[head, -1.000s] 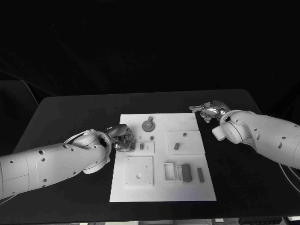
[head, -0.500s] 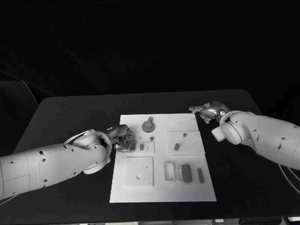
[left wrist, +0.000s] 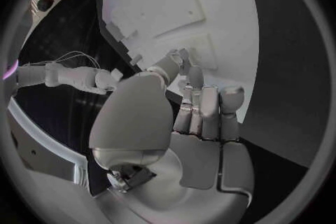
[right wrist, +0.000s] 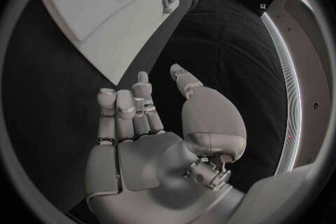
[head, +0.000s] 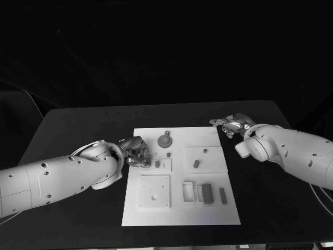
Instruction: Assemble the parts on the task board
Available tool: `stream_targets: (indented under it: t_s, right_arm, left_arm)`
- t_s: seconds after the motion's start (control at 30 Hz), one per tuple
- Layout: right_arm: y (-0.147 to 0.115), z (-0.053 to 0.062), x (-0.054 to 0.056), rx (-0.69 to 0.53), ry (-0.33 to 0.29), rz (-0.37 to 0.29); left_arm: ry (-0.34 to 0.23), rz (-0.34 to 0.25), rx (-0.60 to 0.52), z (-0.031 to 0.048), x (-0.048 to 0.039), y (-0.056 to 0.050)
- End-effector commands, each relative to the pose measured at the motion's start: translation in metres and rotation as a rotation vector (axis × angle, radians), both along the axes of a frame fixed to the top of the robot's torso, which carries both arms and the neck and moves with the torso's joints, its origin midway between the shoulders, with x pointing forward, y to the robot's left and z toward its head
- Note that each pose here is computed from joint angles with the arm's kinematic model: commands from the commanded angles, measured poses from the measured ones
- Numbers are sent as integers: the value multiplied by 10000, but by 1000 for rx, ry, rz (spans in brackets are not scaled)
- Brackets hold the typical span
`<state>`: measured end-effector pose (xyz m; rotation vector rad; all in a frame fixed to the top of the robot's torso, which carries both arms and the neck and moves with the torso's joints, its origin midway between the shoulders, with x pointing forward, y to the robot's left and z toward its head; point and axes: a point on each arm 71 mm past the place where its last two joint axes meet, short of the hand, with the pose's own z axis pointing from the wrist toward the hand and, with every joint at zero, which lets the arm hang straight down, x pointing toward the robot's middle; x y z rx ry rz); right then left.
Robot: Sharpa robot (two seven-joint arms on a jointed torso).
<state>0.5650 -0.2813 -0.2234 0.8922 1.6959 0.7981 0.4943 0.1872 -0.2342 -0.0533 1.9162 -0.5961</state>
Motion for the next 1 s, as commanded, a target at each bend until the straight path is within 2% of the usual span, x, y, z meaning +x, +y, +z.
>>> stream_targets:
  t_s: [0.03, 0.2, 0.47, 0.67, 1.0]
  right_arm:
    - [16, -4, -1, -1, 2, 18]
    - [20, -5, 1, -1, 3, 18]
    - [31, -8, 2, -1, 3, 20]
    - [29, -9, 2, -1, 4, 19]
    - [38, -13, 3, 0, 5, 21]
  left_arm:
    - [48, -5, 7, 1, -5, -12]
    - [57, -2, 23, 23, 3, -14]
    - [73, -9, 113, 42, 29, -28]
    - [42, -2, 137, 57, 39, -28]
    - [40, -1, 155, 53, 30, -58]
